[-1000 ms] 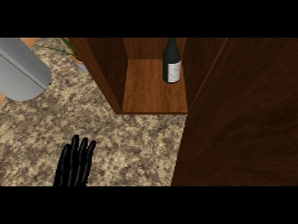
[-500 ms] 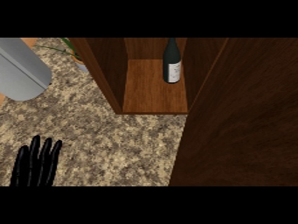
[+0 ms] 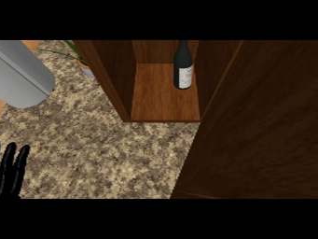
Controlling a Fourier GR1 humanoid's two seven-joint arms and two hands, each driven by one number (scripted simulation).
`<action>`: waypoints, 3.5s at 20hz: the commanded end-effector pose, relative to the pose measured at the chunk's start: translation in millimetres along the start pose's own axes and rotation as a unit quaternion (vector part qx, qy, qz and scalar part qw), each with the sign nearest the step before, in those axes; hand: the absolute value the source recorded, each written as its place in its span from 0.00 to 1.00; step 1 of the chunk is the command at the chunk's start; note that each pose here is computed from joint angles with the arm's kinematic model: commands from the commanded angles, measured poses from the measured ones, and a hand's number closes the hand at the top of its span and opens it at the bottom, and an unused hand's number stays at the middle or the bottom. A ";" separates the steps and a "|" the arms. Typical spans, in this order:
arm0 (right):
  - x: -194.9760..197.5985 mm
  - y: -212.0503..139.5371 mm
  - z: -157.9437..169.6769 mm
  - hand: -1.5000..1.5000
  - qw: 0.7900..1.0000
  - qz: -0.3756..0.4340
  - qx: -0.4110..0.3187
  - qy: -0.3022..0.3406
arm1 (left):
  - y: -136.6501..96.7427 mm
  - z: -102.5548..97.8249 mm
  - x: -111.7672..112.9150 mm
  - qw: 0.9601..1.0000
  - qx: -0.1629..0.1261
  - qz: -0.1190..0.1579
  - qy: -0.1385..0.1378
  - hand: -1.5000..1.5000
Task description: Pick up the wine, place it into the cabinet and close the cabinet
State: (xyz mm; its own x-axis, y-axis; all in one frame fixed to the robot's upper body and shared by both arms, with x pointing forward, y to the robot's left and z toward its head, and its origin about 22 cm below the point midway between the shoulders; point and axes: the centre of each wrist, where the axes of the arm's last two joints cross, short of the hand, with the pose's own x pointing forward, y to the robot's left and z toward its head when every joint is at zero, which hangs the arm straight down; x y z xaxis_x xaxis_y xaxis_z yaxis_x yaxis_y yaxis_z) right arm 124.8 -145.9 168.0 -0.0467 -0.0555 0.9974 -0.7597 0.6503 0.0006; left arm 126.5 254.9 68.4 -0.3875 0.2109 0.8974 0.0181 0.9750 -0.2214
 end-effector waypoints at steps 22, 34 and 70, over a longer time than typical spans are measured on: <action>23.4 69.3 -37.7 1.00 0.995 0.048 -0.029 -0.080 | 62.7 -35.0 34.3 0.999 -0.027 0.021 0.017 0.00; 41.8 57.1 -103.8 1.00 0.995 0.051 -0.034 -0.083 | 55.0 -44.1 21.5 0.999 -0.028 0.038 0.012 0.00; 41.8 -136.7 -265.4 1.00 0.962 0.185 -0.192 -0.060 | 51.6 -52.3 12.0 1.000 -0.019 0.020 0.008 0.00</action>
State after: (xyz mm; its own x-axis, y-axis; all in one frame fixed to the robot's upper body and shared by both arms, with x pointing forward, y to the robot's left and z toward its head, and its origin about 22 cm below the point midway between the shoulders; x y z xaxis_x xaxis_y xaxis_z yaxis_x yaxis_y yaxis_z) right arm 353.8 10.7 250.5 -0.4359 0.0521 0.8985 -0.5177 0.8021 -0.2976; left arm 172.9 312.6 88.7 -0.3772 0.2532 0.8908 0.0595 0.9665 -0.2495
